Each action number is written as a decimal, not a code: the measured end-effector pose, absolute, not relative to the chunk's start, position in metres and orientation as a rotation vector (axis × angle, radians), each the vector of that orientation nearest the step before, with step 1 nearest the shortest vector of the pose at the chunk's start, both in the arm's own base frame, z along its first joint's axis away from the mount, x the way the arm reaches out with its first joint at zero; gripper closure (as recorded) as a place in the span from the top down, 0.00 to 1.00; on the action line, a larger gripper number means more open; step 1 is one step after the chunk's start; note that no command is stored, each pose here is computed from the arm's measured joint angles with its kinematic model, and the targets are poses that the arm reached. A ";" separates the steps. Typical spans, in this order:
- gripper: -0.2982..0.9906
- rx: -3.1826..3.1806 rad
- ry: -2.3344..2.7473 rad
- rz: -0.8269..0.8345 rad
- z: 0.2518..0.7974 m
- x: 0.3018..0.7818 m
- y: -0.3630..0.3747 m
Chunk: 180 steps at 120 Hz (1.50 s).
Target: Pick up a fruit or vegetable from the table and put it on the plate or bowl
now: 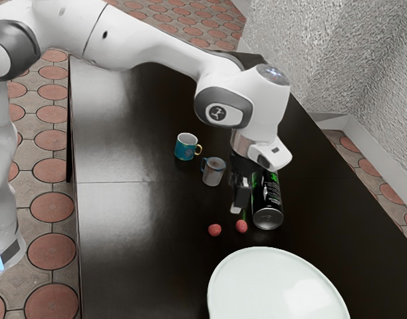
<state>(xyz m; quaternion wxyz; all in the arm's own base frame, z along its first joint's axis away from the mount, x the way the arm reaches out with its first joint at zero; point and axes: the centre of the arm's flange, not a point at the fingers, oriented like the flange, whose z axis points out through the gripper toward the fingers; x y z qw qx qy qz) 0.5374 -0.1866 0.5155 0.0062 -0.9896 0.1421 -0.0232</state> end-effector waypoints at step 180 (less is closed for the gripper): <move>0.77 -3.182 0.209 0.073 0.433 0.571 -0.177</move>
